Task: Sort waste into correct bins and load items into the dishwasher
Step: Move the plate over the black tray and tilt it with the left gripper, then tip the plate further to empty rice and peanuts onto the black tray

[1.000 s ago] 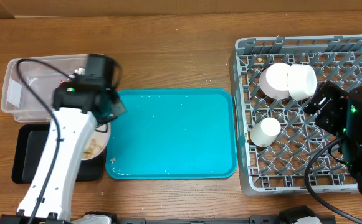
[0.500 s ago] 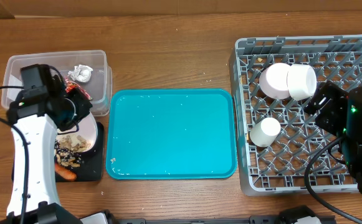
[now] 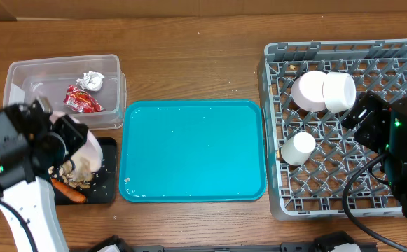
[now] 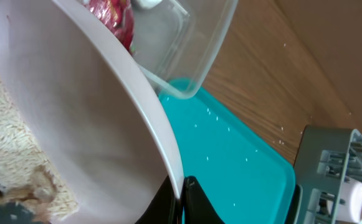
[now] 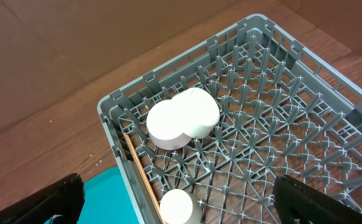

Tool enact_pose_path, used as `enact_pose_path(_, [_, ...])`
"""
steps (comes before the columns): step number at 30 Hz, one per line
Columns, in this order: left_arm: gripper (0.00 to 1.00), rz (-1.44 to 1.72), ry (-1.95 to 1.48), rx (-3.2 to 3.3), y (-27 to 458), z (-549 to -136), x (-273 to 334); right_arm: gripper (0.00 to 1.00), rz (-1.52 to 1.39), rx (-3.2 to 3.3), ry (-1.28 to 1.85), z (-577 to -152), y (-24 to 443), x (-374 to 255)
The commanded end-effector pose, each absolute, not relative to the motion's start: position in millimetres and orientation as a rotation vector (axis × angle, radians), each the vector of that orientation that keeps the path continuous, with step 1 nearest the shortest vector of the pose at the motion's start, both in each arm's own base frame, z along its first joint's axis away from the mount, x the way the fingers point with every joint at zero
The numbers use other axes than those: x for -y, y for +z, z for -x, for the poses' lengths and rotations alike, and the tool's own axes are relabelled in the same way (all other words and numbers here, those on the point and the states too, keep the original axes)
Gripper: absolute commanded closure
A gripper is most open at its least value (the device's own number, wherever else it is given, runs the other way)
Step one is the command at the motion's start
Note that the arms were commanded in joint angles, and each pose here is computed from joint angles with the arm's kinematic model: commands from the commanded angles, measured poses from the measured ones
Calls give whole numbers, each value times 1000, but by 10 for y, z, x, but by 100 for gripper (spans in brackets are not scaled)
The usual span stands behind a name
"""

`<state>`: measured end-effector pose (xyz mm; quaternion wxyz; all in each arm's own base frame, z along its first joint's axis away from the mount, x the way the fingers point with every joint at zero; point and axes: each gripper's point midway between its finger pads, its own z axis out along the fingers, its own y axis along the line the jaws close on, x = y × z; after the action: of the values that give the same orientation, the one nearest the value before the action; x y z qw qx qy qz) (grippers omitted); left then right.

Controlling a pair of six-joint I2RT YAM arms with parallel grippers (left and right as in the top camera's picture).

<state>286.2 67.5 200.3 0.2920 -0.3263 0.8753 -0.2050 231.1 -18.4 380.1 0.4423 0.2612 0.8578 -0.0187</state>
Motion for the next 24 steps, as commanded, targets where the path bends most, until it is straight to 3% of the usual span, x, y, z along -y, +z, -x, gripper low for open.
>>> enact_pose_path(1, [95,856,-675,-2275,1906,-2729,-623,0,-664,-2104,-54,-2299,3847,223])
enact_pose_path(7, [96,860,-711,-2219,1722,-2691,-673,0,-664,-2104,-54,-2299,3847,223])
enact_pose_path(16, [96,587,-923,-2061,2169,-2901,-446,0,-664,-2104,-54,-2300,3847,223])
enact_pose_path(24, [96,605,-980,-2089,2133,-2792,-341,0,-664,-2104,-54,-2300,3847,223])
